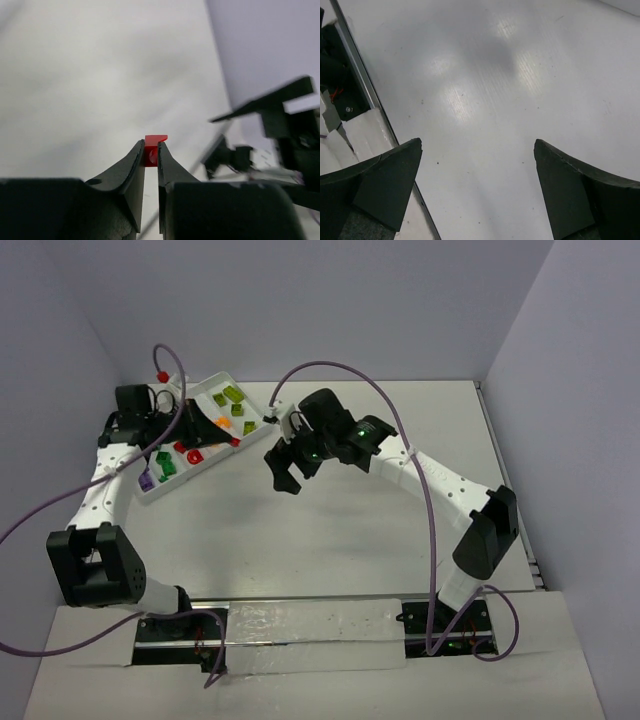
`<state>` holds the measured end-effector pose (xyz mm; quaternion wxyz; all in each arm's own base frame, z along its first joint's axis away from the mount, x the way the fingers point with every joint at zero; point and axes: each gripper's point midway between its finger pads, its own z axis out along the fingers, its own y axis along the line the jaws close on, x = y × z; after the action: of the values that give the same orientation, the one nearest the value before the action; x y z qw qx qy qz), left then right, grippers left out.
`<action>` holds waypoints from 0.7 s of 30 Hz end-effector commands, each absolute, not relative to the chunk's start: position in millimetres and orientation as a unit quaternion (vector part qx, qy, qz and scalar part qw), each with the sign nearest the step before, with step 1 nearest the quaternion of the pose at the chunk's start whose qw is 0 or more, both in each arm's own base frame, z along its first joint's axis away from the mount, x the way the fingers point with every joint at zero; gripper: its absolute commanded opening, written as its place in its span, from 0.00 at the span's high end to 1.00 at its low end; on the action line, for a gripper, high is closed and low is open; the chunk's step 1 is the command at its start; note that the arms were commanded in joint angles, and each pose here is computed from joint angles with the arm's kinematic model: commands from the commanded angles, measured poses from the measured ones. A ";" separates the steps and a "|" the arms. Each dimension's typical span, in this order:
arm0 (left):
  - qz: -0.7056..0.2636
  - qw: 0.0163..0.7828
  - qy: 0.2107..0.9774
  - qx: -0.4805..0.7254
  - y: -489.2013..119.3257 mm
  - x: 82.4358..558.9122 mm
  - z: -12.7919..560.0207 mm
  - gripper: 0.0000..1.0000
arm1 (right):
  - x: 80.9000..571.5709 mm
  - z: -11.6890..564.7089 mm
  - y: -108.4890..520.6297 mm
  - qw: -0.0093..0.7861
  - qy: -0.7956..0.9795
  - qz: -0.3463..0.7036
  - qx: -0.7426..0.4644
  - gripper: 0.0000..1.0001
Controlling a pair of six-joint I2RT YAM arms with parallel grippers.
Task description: Sort the legos into containers by color
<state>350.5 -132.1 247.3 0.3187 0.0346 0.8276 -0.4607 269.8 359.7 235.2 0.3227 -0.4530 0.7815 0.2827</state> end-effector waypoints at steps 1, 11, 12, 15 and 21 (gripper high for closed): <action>-0.296 0.380 0.876 0.033 -56.1 387.4 226.1 1.00 | 283.0 265.4 337.1 0.373 0.765 0.294 -0.435 0.00; -0.084 0.414 0.907 -0.004 55.2 479.4 167.4 1.00 | 323.3 254.7 288.8 0.379 0.800 0.273 -0.376 0.00; -0.076 0.416 0.906 -0.005 59.8 486.8 163.7 1.00 | 327.1 254.0 283.7 0.379 0.804 0.271 -0.370 0.00; -0.061 0.424 0.904 -0.006 69.3 506.4 156.3 0.99 | 333.1 251.4 274.1 0.378 0.811 0.269 -0.358 0.00; -0.037 0.422 0.906 -0.019 85.8 533.1 138.0 0.94 | 341.2 242.8 258.4 0.372 0.824 0.260 -0.339 0.00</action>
<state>500.1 65.9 108.8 0.3640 -0.0257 0.9276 -0.0797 342.9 262.5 226.6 0.3506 -0.3403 0.8350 0.2532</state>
